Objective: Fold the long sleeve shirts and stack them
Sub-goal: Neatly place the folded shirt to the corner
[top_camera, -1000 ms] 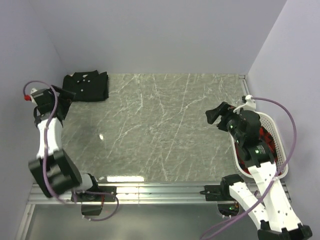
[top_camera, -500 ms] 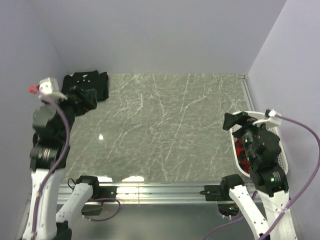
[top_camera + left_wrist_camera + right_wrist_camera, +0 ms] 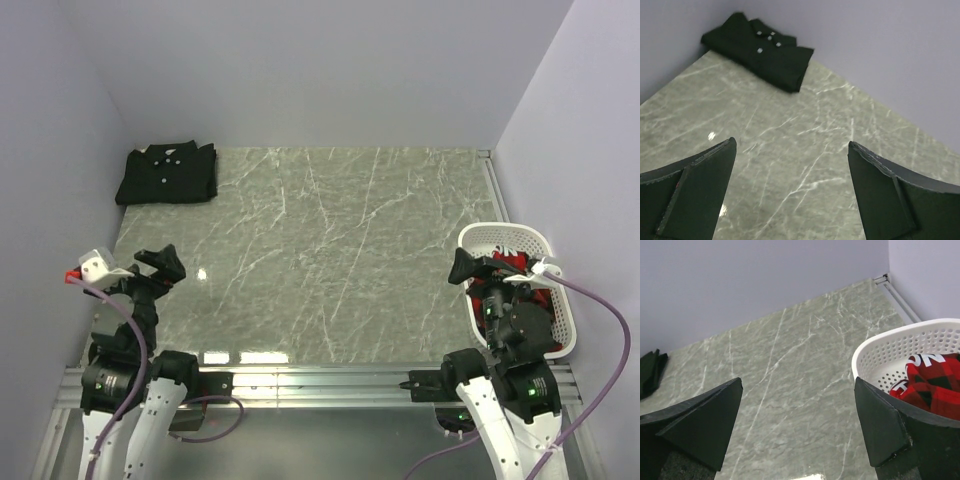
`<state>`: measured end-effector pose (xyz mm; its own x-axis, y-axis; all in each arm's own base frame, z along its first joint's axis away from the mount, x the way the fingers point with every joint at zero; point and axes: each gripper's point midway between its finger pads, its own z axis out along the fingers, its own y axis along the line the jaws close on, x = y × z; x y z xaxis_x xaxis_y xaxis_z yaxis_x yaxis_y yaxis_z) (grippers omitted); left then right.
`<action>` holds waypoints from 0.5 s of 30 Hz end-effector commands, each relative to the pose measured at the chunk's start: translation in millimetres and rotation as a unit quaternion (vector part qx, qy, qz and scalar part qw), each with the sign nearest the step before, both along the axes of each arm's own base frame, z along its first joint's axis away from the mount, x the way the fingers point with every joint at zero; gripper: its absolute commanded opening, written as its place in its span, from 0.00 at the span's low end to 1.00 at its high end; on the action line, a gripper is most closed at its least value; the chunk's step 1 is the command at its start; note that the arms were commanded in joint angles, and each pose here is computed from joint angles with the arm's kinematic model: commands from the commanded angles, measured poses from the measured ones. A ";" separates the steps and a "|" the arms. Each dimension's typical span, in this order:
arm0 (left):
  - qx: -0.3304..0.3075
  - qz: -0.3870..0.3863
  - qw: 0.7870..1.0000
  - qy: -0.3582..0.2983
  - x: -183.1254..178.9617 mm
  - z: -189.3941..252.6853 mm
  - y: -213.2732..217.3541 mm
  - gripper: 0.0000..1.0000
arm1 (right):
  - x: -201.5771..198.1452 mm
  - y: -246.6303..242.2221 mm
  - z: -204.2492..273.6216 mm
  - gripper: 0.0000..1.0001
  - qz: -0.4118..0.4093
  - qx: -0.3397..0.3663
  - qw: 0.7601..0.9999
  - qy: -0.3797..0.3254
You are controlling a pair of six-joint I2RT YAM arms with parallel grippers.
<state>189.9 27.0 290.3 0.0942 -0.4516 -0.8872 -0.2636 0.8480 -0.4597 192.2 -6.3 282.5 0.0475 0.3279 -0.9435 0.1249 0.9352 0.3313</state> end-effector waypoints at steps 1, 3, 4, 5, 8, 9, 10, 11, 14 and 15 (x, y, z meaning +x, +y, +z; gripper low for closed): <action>-0.020 0.034 0.999 -0.033 -0.1 6.4 10.2 0.99 | -2.2 -7.3 14.8 1.00 -0.016 -0.009 0.999 -0.032; -0.017 0.052 0.998 -0.033 -2.9 10.7 16.9 0.99 | -3.3 -7.5 12.8 1.00 -0.016 -0.008 0.999 -0.033; -0.015 0.067 0.997 -0.034 -4.4 11.3 22.1 0.99 | -3.5 -7.3 13.4 1.00 -0.016 -0.008 0.999 -0.036; -0.013 0.071 0.997 -0.034 -4.1 11.4 23.1 0.99 | -4.3 -7.1 14.5 1.00 -0.015 -0.006 0.999 -0.040; -0.015 0.081 0.996 -0.042 -2.3 12.4 25.8 0.99 | -3.2 -6.4 13.8 1.00 -0.013 -0.007 0.999 -0.039; -0.017 0.082 0.995 -0.048 -0.7 14.1 25.7 0.99 | -2.9 -6.8 13.6 1.00 -0.015 -0.006 0.999 -0.038; -0.018 0.086 0.995 -0.048 0.3 13.9 26.5 0.99 | -2.7 -6.6 13.0 1.00 -0.015 -0.005 0.999 -0.037; -0.020 0.090 0.995 -0.049 0.8 13.8 27.5 0.99 | -2.7 -6.6 12.6 1.00 -0.015 -0.005 0.999 -0.036; -0.023 0.099 0.993 -0.060 2.1 17.6 30.0 0.99 | -3.3 -6.7 12.7 1.00 -0.014 -0.007 0.999 -0.037; -0.024 0.099 0.993 -0.063 2.8 18.1 30.1 0.99 | -3.3 -6.5 12.6 1.00 -0.013 -0.008 0.999 -0.038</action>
